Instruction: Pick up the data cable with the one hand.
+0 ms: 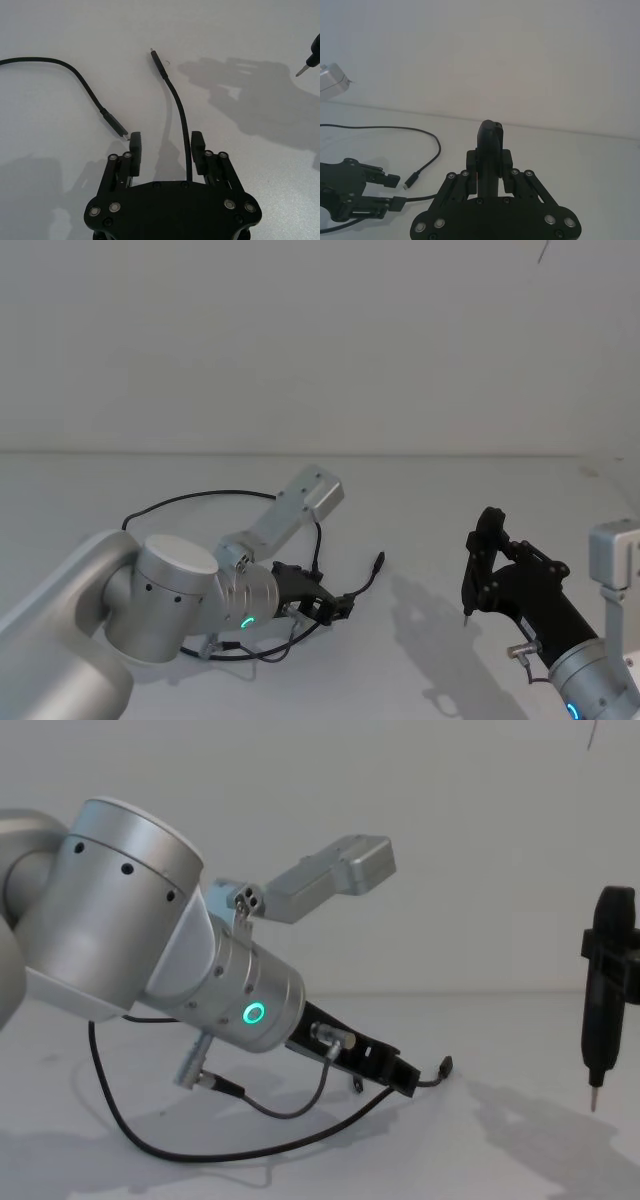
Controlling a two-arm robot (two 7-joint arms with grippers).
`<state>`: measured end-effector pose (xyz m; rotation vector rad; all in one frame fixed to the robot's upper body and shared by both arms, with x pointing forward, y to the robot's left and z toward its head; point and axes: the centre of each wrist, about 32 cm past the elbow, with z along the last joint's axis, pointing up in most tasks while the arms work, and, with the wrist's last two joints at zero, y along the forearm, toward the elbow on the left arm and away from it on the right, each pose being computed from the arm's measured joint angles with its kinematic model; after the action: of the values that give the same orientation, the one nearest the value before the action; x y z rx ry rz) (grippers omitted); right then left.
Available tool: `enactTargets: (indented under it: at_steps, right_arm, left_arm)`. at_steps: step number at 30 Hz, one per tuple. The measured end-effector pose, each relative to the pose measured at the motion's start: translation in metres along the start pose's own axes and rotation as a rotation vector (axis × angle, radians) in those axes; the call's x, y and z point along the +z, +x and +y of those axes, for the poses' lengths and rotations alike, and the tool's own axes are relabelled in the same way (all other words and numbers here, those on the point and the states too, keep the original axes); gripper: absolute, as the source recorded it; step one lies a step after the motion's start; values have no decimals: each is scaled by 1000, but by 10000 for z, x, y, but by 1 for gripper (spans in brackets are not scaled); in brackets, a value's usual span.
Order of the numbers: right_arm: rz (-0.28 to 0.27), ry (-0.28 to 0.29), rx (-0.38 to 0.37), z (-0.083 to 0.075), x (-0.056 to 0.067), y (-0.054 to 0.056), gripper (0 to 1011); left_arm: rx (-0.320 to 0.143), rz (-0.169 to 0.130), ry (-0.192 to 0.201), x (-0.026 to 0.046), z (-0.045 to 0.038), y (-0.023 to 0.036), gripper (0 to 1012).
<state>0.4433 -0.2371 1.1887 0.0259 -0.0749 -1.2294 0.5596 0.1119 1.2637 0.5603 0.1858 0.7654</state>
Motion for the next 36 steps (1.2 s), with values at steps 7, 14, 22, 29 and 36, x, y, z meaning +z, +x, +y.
enactTargets:
  at_steps: [7, 14, 22, 29, 36]
  right_arm:
    - [0, 0, 0, 0, 0, 0, 279]
    - [0, 0, 0, 0, 0, 0, 279]
    - [0, 0, 0, 0, 0, 0, 279]
    - [0, 0, 0, 0, 0, 0, 279]
    - [0, 4, 1, 1, 12, 0, 279]
  left_arm:
    - [3, -1, 2, 0, -11, -5, 371]
    - [4, -1, 3, 1, -18, -9, 145]
    - [6, -2, 3, 3, -21, -10, 41]
    - [6, -2, 3, 3, -23, -11, 40]
    - [6, -14, -12, -10, -9, -4, 40]
